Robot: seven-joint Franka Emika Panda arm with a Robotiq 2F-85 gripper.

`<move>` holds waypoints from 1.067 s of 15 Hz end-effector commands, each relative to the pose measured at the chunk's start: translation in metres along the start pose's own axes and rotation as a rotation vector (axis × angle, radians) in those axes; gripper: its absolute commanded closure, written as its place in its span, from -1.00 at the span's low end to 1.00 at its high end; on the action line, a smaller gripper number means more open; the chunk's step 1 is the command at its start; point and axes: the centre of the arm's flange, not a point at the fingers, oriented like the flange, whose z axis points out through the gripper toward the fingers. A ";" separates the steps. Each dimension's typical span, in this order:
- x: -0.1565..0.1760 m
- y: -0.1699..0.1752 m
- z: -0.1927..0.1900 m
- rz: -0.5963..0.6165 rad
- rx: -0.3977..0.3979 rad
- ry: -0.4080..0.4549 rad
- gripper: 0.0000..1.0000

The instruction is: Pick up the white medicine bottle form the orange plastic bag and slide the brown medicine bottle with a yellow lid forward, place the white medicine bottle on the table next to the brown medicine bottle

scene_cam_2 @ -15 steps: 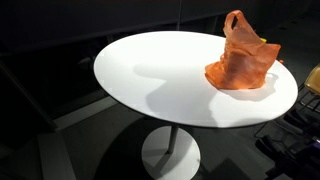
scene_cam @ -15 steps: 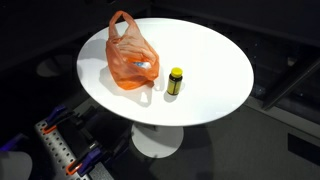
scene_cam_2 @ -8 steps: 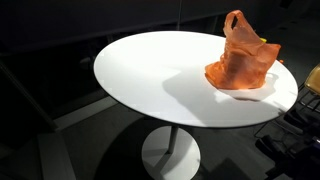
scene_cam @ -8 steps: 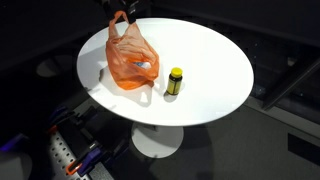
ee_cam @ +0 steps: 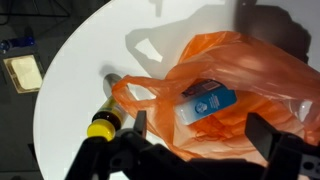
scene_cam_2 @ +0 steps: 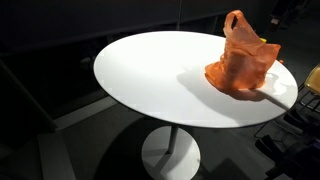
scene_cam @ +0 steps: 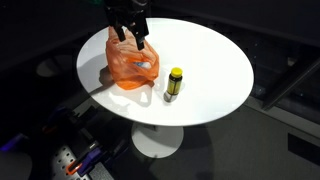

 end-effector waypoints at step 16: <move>0.006 -0.025 0.037 -0.057 0.030 0.040 -1.00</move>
